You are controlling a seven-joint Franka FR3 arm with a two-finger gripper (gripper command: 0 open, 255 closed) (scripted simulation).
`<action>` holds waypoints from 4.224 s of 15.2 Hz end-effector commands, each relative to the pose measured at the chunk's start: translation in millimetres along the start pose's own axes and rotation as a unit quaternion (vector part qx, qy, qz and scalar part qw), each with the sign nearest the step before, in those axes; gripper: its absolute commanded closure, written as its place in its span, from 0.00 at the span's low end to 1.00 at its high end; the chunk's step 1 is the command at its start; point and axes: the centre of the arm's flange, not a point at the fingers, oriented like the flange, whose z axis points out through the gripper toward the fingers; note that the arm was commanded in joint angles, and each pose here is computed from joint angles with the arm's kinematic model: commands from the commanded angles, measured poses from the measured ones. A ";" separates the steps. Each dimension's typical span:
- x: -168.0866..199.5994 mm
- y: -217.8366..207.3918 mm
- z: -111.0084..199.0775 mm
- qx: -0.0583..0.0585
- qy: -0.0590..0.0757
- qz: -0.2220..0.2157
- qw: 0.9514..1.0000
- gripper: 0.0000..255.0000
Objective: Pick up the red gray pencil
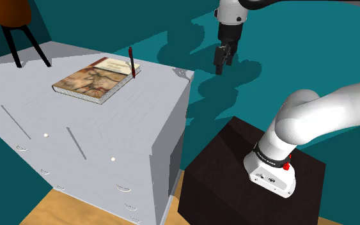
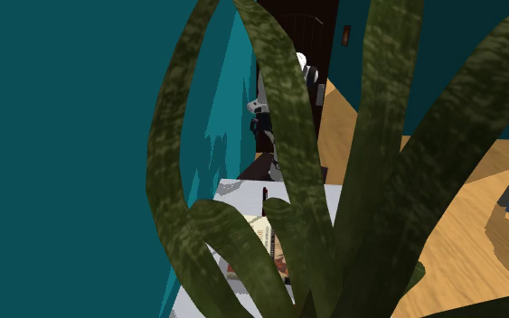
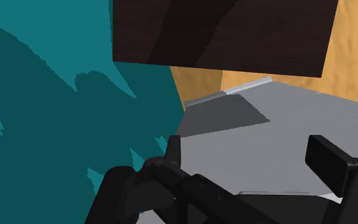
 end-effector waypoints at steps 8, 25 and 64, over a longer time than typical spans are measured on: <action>73.9 -45.3 -17.5 0.003 0.014 0.055 0.998 0.00; 268.1 -119.1 -69.8 0.010 0.046 0.188 0.981 0.00; 344.7 -131.6 -122.4 0.012 0.059 0.239 0.969 1.00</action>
